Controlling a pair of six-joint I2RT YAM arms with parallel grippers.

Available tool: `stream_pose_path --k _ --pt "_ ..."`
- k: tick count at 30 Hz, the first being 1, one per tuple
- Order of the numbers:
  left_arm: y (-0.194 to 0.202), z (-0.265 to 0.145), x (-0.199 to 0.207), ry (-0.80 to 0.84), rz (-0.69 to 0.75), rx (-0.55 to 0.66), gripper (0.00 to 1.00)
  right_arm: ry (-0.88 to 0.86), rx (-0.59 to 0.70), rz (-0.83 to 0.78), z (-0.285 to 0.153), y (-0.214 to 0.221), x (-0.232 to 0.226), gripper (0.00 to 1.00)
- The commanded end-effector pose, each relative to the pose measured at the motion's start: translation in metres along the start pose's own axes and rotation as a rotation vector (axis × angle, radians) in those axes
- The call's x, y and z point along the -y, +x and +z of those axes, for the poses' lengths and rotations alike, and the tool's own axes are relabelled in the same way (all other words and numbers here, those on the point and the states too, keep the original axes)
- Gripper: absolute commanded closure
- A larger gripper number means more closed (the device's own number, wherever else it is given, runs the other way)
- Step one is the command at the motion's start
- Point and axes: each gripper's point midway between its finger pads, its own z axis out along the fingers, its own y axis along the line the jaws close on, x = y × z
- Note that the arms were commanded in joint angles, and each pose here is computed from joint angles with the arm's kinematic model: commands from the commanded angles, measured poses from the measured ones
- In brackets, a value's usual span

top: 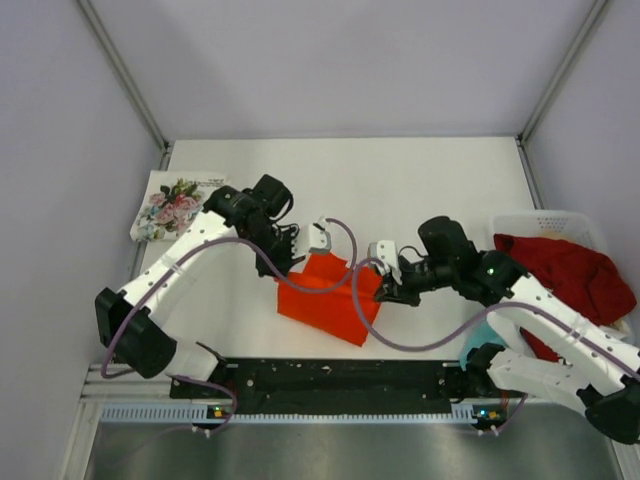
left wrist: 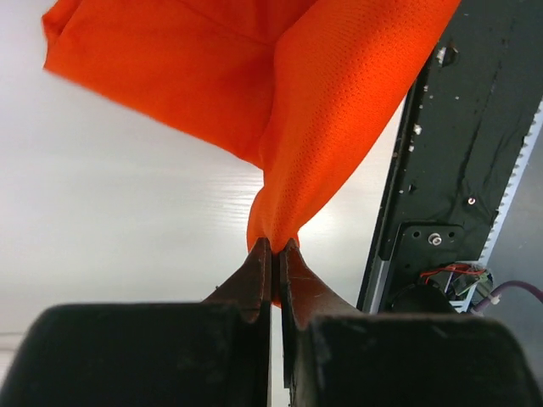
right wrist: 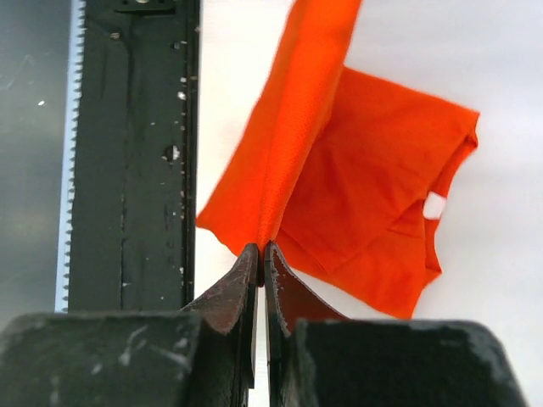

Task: Fold and stack the t-shirts
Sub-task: Fold the long partially folded tshirt into a neat square

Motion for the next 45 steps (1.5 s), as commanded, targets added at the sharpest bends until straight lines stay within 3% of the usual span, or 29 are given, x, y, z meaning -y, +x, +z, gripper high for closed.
stream_pose_path --k 1,5,14,21,26,32,37,45 --pt "0.013 -0.005 -0.026 -0.043 -0.148 -0.091 1.00 0.027 -0.001 0.237 -0.002 0.010 0.028 1.00" --pt "0.005 0.012 -0.071 -0.067 -0.199 -0.100 1.00 0.140 -0.024 0.506 0.000 0.049 0.070 1.00" --pt "-0.034 0.052 -0.156 -0.067 -0.219 -0.084 1.00 0.255 -0.089 0.898 0.004 0.107 0.111 1.00" --pt "-0.040 0.040 -0.147 -0.071 -0.188 -0.050 1.00 0.215 0.029 0.763 -0.005 0.061 0.105 1.00" --pt "-0.027 0.014 -0.125 -0.102 -0.168 -0.029 1.00 0.077 0.075 0.671 0.017 0.005 0.073 1.00" --pt "0.009 -0.005 -0.106 -0.151 -0.194 -0.031 1.00 -0.061 0.063 0.719 0.052 -0.034 0.010 1.00" --pt "0.026 -0.006 -0.085 -0.178 -0.172 0.005 1.00 -0.151 0.156 0.733 0.081 -0.066 -0.031 1.00" --pt "0.051 0.010 -0.074 -0.170 -0.164 0.011 1.00 -0.215 0.254 0.873 0.113 -0.081 -0.047 1.00"
